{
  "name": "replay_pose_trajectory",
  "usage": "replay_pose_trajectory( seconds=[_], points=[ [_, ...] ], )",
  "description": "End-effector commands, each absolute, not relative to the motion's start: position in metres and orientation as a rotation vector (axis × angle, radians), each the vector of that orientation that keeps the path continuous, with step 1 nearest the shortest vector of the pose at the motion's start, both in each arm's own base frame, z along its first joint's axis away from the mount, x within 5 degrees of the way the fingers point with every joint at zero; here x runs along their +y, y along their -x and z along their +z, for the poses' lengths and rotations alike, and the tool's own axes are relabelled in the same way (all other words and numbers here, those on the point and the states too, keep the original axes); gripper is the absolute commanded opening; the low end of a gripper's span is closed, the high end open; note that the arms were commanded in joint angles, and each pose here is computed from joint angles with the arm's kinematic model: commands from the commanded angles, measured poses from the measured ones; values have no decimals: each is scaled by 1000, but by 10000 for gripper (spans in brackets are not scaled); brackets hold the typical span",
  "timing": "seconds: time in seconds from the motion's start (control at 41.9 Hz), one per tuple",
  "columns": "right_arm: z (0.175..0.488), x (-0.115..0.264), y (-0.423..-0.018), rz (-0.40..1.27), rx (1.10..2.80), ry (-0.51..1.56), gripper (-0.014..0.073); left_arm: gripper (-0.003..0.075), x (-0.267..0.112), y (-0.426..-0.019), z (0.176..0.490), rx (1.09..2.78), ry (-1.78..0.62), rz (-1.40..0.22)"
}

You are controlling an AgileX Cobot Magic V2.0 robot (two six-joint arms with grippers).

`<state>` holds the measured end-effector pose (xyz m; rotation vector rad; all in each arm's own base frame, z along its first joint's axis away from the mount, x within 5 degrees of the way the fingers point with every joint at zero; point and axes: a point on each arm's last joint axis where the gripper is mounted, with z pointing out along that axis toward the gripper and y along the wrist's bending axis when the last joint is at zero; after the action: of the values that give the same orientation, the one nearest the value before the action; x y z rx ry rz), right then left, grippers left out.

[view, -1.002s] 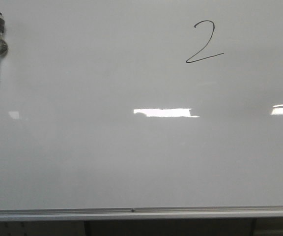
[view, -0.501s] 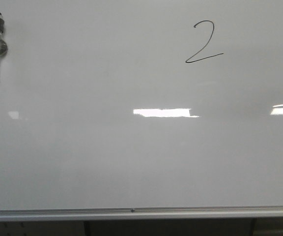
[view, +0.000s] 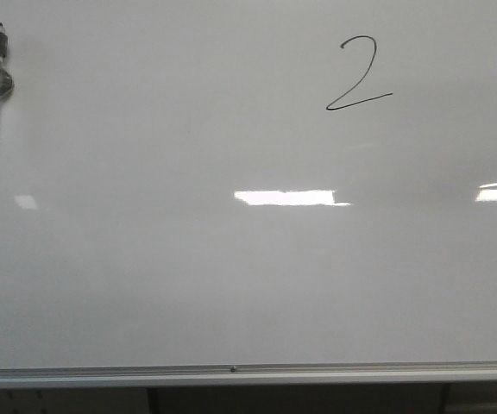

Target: Write number 2 on whiteboard

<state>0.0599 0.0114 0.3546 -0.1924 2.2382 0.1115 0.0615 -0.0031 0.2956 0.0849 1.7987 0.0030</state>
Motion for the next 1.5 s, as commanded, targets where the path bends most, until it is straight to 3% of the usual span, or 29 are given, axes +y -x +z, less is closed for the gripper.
replay_pose_trajectory(
  seconds=[0.0, 0.215, 0.358, 1.479],
  points=[
    [365, 11, -63, 101, 2165, 178, -70, -19, -2, -58, 278, 1592, -57, 6],
    [365, 11, -63, 101, 2165, 178, -70, -19, -1, -54, 231, 1423, -43, 13],
    [365, 11, -63, 101, 2165, 178, -70, -20, -1, -54, 217, 1351, -38, 17],
    [364, 11, -63, 100, 2168, 178, -70, -20, 2, -54, 217, 1353, -8, 54]
  ],
)
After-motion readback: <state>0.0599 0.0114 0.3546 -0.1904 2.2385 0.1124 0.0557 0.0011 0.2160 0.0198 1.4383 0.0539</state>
